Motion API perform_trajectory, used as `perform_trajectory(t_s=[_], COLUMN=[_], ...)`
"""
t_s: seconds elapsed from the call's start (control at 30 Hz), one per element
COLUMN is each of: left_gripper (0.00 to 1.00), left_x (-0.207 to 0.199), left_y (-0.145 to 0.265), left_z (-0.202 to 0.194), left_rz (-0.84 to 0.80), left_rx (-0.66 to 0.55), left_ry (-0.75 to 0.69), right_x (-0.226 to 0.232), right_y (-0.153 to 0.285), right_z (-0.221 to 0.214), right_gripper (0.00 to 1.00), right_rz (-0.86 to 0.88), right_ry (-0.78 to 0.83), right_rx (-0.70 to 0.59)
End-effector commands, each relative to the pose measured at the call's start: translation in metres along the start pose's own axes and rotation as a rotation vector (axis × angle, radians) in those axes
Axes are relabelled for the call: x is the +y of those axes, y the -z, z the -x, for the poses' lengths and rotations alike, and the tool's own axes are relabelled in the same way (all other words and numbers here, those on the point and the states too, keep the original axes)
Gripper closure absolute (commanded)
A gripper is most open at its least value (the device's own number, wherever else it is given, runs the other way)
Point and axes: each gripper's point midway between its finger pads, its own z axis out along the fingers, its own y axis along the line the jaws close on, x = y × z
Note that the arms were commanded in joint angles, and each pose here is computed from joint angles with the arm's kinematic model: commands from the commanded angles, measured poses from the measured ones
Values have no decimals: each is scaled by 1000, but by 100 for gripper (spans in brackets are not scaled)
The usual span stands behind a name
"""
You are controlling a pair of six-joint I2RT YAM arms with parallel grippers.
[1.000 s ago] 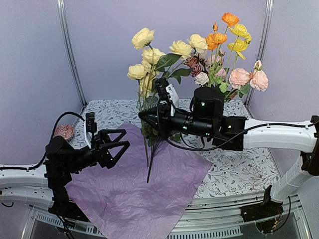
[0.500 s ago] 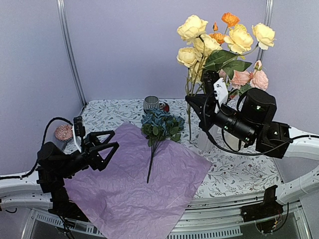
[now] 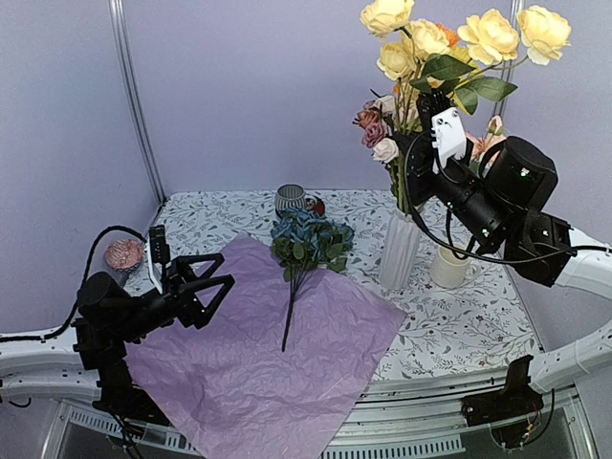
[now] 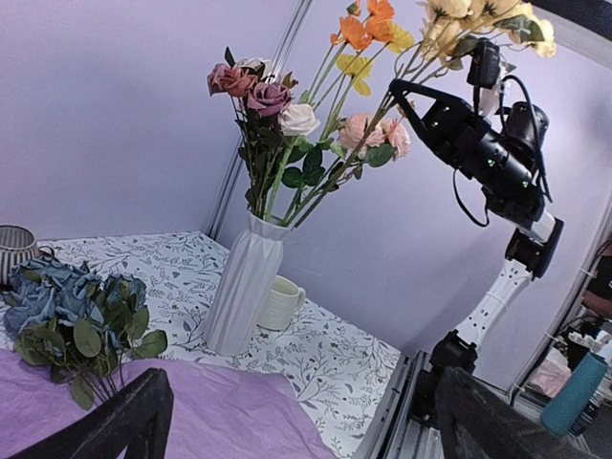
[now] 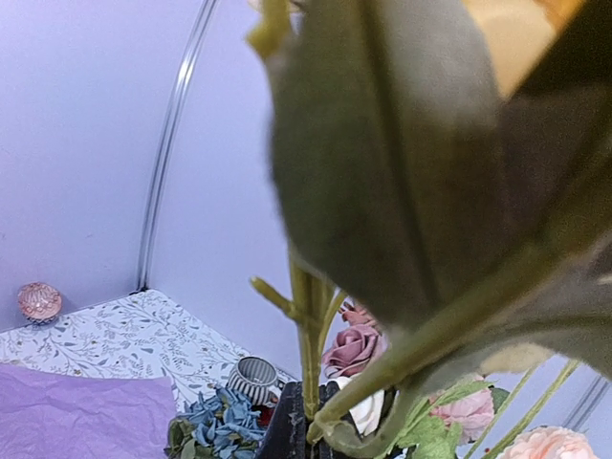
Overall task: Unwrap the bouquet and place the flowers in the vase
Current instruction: Place the fake flower in the vase.
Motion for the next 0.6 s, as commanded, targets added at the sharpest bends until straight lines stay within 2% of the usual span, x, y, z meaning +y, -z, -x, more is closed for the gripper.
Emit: perform_trajectory(t_s=[0.0,0.33,0.57], left_gripper=[2,2,2], left_x=[-2,-1,0], left_y=[0,-1,-1], left_z=[2,0,-1], left_rz=[-1,2,5], left_rx=[-1,4,9], left_ry=[-14,-18,-16], right_x=[-32,-56,-62], right_y=[-9,-25,-33], right_z=[12,-7,-40], right_gripper=[98,98,98], right_rz=[-127,-183,-202], right_ry=[-14,-92,-187], right_rx=[-21,-44,-14])
